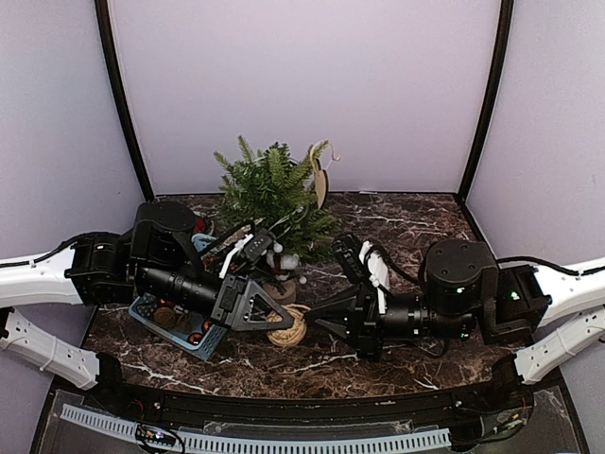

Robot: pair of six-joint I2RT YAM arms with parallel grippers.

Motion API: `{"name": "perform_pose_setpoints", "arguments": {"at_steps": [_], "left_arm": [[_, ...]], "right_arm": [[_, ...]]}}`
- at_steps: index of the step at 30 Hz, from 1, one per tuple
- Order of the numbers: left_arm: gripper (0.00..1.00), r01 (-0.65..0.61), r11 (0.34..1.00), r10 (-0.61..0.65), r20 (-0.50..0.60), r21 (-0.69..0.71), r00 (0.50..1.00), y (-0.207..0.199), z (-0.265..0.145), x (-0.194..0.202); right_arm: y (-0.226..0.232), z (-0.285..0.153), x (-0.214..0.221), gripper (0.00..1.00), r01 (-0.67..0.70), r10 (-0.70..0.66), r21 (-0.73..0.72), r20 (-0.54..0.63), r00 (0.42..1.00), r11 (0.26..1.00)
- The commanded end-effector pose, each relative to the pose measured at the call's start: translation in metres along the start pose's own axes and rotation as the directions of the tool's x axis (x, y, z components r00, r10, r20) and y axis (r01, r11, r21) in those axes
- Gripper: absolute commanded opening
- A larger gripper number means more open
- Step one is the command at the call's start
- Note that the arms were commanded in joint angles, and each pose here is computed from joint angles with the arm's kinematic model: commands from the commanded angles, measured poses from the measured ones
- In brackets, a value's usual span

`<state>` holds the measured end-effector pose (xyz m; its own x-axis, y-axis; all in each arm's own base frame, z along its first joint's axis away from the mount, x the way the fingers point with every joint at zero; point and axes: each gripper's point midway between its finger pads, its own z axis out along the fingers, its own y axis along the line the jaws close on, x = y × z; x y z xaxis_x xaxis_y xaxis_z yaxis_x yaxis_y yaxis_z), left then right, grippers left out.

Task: Decorate the small christmas tree
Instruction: Pass from the left arm to the right, then pass from the right arm to the left

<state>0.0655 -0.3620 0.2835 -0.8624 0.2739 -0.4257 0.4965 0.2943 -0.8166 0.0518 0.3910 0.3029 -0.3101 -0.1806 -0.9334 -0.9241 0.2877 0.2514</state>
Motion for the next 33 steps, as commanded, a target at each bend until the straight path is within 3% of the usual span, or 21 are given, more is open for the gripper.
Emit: {"name": "perform_pose_setpoints", "arguments": {"at_steps": [1,6,9,15,19,25,33], "left_arm": [[0.28,-0.014,0.999,0.014,0.002,0.037,1.0,-0.011,-0.003,-0.001],[0.3,-0.022,1.0,0.022,-0.006,0.003,1.0,-0.001,-0.002,0.003],[0.42,-0.016,0.999,0.016,-0.014,-0.039,1.0,0.012,0.0,0.008],[0.7,-0.038,0.997,0.037,-0.011,-0.063,0.999,0.02,0.001,0.009],[0.81,-0.045,0.994,0.046,0.001,-0.097,0.999,0.027,-0.003,0.01],[0.85,-0.055,0.991,0.06,0.037,-0.12,0.998,0.034,-0.01,0.01],[0.85,-0.162,0.978,0.183,0.158,-0.134,0.97,0.03,-0.026,-0.006]], "right_arm": [[0.01,-0.006,-0.027,0.01,-0.013,0.015,-0.029,0.092,0.996,1.0],[0.011,-0.022,-0.039,0.0,-0.042,0.052,-0.065,0.164,0.985,0.997],[0.006,-0.027,-0.04,0.0,-0.079,0.088,-0.064,0.158,0.983,0.995],[-0.02,-0.029,-0.017,0.0,-0.179,0.179,-0.021,0.015,0.984,0.984],[-0.037,-0.033,-0.006,0.0,-0.242,0.243,0.026,-0.067,0.968,0.97],[-0.066,-0.04,0.01,0.0,-0.322,0.336,0.11,-0.152,0.929,0.94],[-0.104,-0.035,0.025,0.0,-0.382,0.413,0.186,-0.176,0.894,0.905]]}}
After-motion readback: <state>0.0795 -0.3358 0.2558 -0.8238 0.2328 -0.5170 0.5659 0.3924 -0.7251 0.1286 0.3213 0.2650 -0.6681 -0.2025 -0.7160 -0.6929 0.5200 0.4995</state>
